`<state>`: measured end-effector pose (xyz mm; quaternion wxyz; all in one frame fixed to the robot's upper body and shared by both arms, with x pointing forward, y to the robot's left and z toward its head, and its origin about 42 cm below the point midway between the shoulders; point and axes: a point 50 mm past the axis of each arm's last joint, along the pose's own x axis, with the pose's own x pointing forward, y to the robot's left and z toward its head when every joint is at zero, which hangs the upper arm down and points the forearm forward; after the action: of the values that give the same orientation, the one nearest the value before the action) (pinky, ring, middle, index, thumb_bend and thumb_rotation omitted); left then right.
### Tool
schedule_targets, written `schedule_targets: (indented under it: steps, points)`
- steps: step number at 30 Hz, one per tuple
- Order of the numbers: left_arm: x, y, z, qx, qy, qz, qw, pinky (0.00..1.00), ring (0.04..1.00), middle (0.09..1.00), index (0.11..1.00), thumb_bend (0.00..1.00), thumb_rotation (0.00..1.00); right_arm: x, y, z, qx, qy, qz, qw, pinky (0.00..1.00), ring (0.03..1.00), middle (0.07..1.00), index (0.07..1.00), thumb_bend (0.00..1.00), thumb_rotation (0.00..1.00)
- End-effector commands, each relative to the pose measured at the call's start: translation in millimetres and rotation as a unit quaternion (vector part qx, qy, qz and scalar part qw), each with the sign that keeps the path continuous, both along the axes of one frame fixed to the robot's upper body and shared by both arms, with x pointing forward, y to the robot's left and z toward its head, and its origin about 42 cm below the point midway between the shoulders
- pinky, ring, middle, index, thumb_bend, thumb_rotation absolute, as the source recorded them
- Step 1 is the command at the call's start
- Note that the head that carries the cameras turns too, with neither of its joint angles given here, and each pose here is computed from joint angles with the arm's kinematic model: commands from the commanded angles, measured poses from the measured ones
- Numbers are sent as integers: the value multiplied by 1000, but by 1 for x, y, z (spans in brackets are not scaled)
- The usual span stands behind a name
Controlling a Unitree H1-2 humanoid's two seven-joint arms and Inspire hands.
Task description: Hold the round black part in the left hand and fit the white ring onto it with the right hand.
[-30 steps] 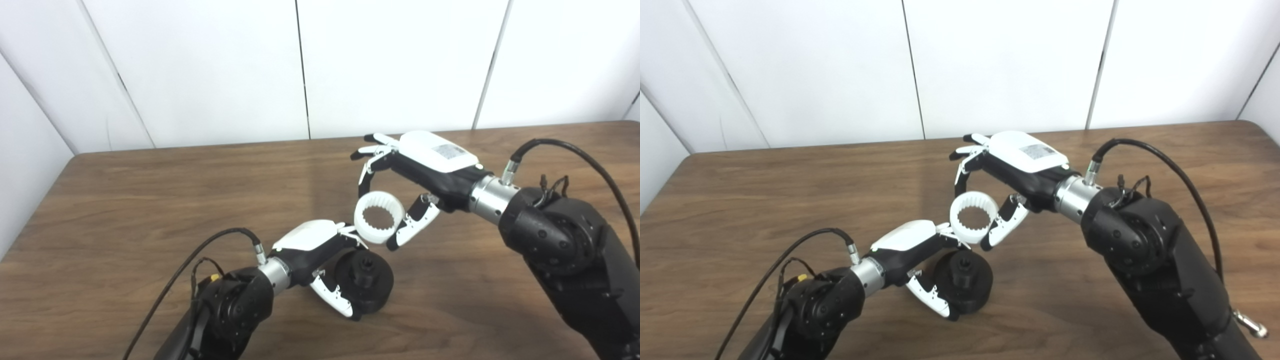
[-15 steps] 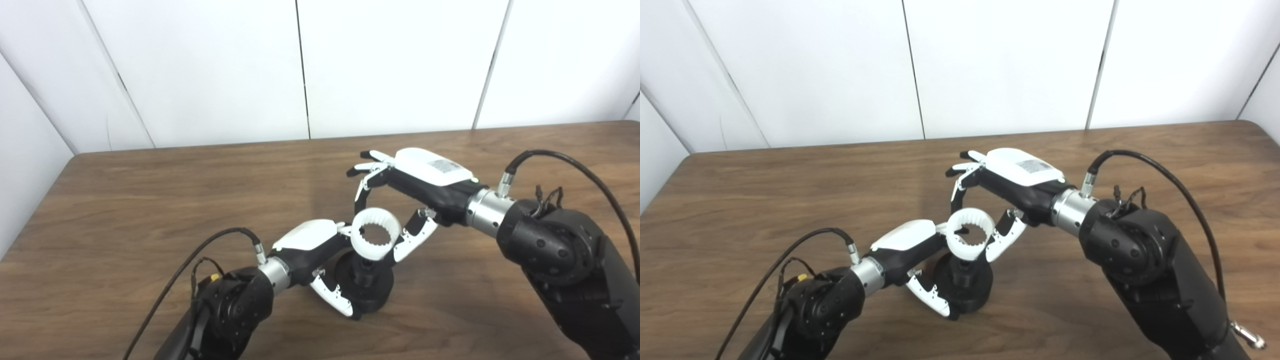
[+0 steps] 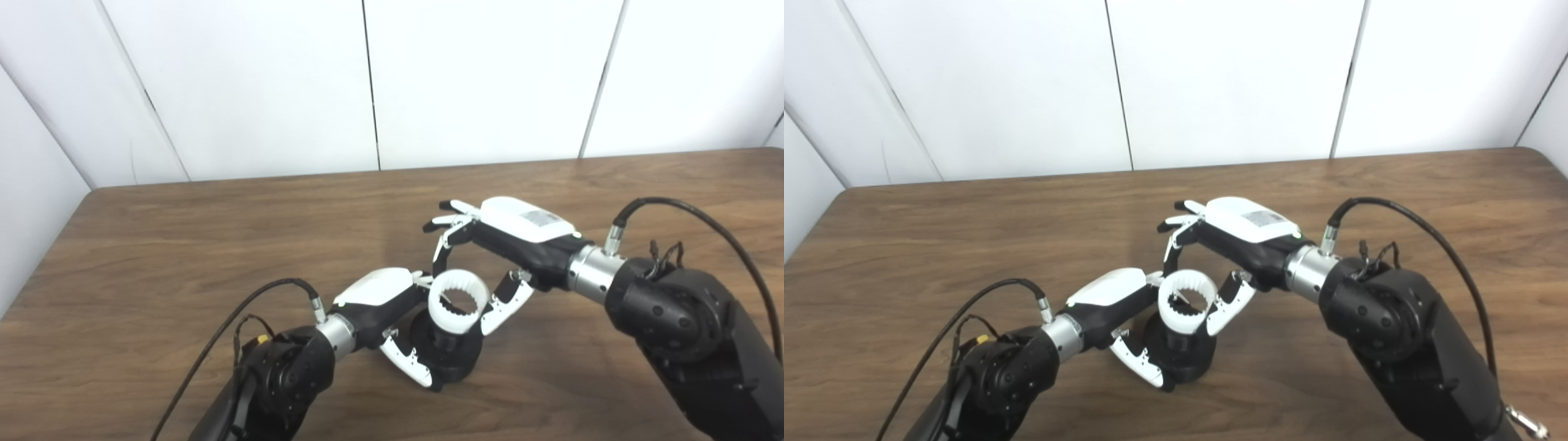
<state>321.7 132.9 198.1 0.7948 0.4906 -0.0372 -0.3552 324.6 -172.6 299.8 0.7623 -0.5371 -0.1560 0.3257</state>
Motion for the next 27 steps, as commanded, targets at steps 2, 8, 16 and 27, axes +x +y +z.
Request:
schedule_targets:
  steps: [2, 8, 16, 27]
  points:
    - [8, -1, 19, -7, -44, -3, 999, 940, 1000, 962, 692, 919, 252, 4, 3, 13, 6, -40, 9, 999, 922, 998, 894, 489, 525, 148]
    - [8, -1, 20, -7, -43, -2, 999, 940, 1000, 962, 692, 919, 249, 6, 4, 9, 0, -45, 13, 999, 923, 997, 894, 489, 525, 149]
    - [8, -1, 20, -13, -44, -2, 999, 951, 1000, 959, 692, 925, 241, 7, 5, 4, -5, -37, 11, 999, 938, 1000, 895, 490, 525, 150]
    - [8, -1, 20, -8, -46, -4, 999, 937, 1000, 961, 692, 919, 250, 7, 8, 0, -12, -35, 14, 999, 926, 999, 896, 490, 525, 151]
